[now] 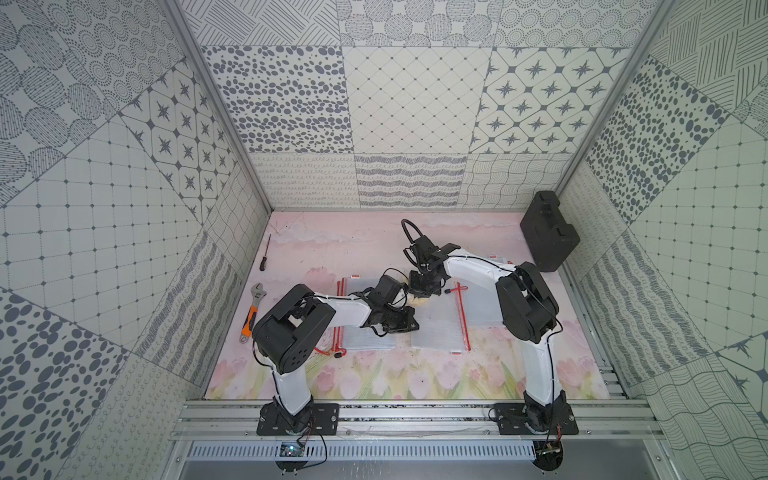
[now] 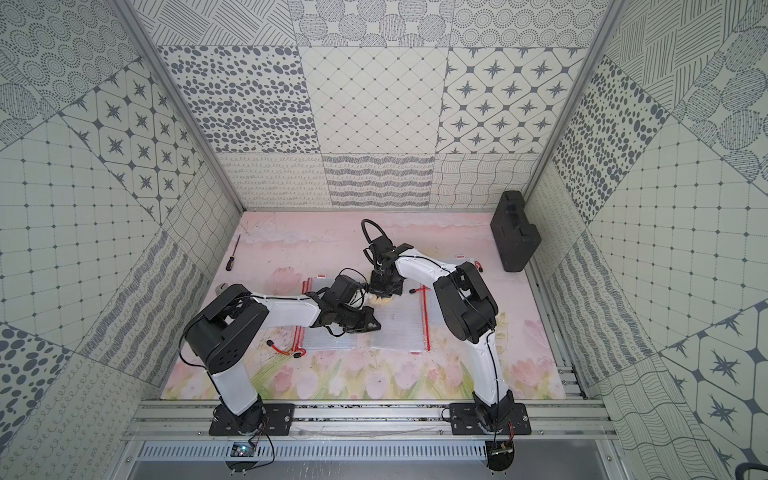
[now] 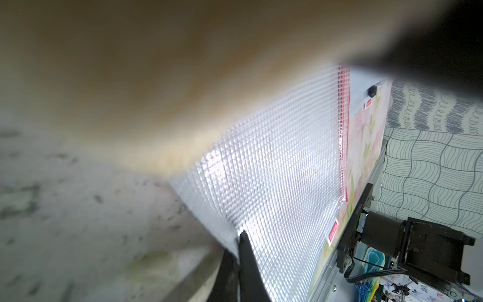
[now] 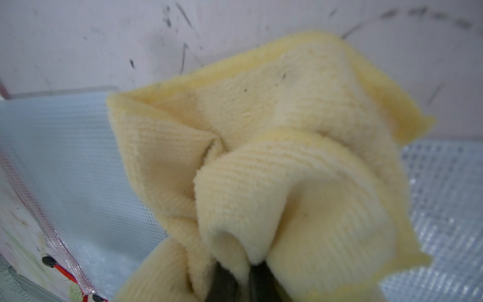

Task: Wipe the document bag
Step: Wipe the dirt from the document bag.

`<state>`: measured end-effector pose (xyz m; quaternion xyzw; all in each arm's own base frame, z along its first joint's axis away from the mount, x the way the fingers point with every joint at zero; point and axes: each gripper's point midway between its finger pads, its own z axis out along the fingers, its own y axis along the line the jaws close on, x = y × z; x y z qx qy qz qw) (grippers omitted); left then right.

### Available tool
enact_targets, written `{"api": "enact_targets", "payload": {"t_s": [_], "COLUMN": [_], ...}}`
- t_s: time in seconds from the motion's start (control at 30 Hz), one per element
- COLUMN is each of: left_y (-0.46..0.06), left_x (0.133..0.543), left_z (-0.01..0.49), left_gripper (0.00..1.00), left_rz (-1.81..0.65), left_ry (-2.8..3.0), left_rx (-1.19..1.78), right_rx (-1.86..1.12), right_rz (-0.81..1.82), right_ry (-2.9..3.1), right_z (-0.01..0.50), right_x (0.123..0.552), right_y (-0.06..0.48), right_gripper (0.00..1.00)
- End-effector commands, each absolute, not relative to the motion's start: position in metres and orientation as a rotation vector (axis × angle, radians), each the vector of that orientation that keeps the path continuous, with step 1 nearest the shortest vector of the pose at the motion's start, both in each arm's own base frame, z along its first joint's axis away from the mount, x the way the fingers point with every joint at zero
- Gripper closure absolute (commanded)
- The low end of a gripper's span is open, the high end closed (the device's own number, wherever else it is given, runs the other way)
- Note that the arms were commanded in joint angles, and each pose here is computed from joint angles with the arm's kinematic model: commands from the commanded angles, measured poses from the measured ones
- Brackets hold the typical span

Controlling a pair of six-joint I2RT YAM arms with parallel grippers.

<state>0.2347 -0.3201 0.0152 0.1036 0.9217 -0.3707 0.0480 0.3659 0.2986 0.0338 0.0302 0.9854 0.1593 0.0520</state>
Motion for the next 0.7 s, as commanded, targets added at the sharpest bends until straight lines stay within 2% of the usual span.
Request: {"api": "enact_targets", "payload": {"t_s": [0.0, 0.1, 0.2, 0.43, 0.67], "left_y": [-0.255, -0.253, -0.251, -0.251, -0.249], "left_x": [0.203, 0.203, 0.205, 0.216, 0.218], "left_z": [-0.038, -0.04, -0.04, -0.035, -0.042], "left_gripper": [1.0, 1.0, 1.0, 1.0, 1.0], "left_rz": [-0.662, -0.65, -0.625, -0.616, -0.623], "left_ry": [3.091, 3.096, 3.094, 3.062, 3.084], "left_rx": [0.218, 0.216, 0.209, 0.168, 0.13], "right_rx": [0.181, 0.208, 0.172, 0.144, 0.286], "right_rz": [0.462, 0.437, 0.435, 0.399, 0.295], "right_ry": [2.925, 2.92, 2.929, 2.971, 3.013], "right_z": [0.027, 0.027, 0.035, 0.035, 0.014], "right_x": [0.402, 0.417, 0.41, 0.346, 0.307], "right_y": [0.294, 0.289, 0.288, 0.266, 0.202], "right_gripper": [1.0, 1.0, 1.0, 1.0, 1.0]}}
